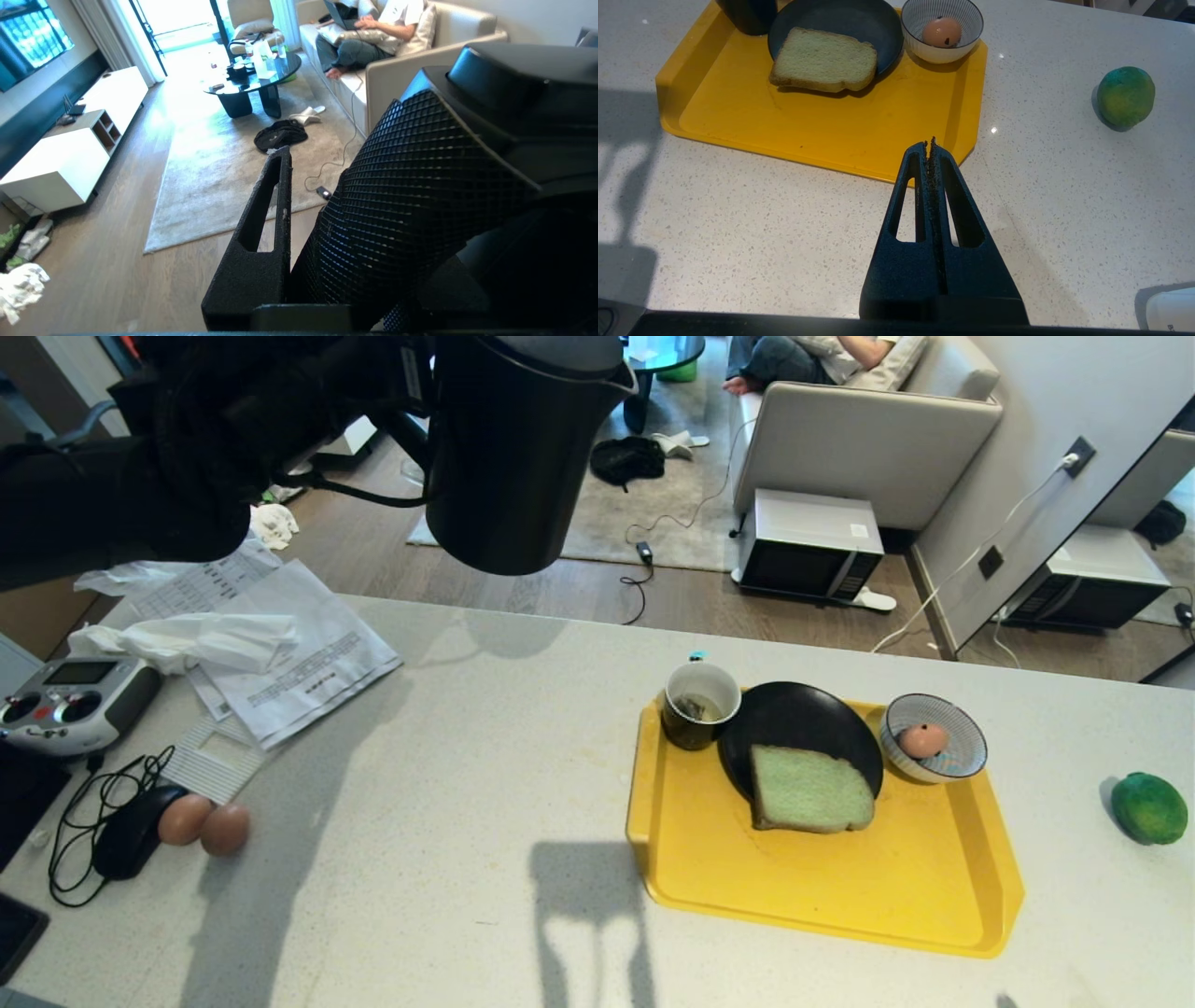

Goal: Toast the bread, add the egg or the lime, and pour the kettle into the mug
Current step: Pour water into a cup

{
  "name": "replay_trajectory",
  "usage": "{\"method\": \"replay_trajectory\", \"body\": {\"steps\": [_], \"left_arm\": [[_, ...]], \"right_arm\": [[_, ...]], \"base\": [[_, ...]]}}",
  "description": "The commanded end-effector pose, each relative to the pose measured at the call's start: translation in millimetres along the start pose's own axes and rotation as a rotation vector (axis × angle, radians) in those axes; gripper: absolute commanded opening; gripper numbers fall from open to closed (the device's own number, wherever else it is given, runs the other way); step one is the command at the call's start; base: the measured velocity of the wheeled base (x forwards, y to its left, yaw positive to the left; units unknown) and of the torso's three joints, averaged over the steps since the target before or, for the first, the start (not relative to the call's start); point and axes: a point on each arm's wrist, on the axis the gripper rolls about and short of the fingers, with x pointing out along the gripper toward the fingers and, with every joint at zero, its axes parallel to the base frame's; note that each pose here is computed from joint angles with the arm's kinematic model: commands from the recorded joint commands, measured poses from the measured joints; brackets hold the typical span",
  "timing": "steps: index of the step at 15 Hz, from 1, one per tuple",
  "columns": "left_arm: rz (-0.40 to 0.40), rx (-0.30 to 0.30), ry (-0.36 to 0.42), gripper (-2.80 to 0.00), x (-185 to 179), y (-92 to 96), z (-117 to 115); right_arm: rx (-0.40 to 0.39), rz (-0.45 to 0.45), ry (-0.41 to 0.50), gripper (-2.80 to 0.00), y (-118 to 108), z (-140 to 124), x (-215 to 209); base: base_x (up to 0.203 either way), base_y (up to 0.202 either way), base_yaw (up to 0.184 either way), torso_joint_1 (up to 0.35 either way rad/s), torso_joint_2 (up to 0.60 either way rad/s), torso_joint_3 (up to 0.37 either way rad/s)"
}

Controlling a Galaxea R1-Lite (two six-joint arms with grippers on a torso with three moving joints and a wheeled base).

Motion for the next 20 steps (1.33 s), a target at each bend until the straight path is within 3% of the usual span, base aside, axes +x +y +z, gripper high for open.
{"method": "replay_trajectory", "body": {"steps": [1, 7, 15, 20], "left_arm": [[0.024, -0.005, -0.052, -2.8, -6.1, 5.6, 18.2], [0.034, -0.001, -0.057, -2.8, -6.5, 8.6, 18.3], [0.041, 0.003, -0.058, -2.8, -7.2, 9.5, 19.6], [0.061, 0.023, -0.038, -2.8, -7.8, 15.0, 14.8]], "right_arm": [[0.0, 0.0, 0.001, -2.8, 0.0, -0.3, 0.1], [0.001, 0.0, 0.001, -2.8, 0.0, 0.1, 0.1], [0.0, 0.0, 0.001, -2.8, 0.0, -0.4, 0.1], [0.0, 0.0, 0.0, -2.8, 0.0, 0.1, 0.0]], "base": [[0.0, 0.0, 0.0, 0.0, 0.0, 0.0], [0.0, 0.0, 0.0, 0.0, 0.0, 0.0], [0.002, 0.007, -0.144, 0.004, 0.0, 0.002], [0.0, 0.0, 0.0, 0.0, 0.0, 0.0]]}}
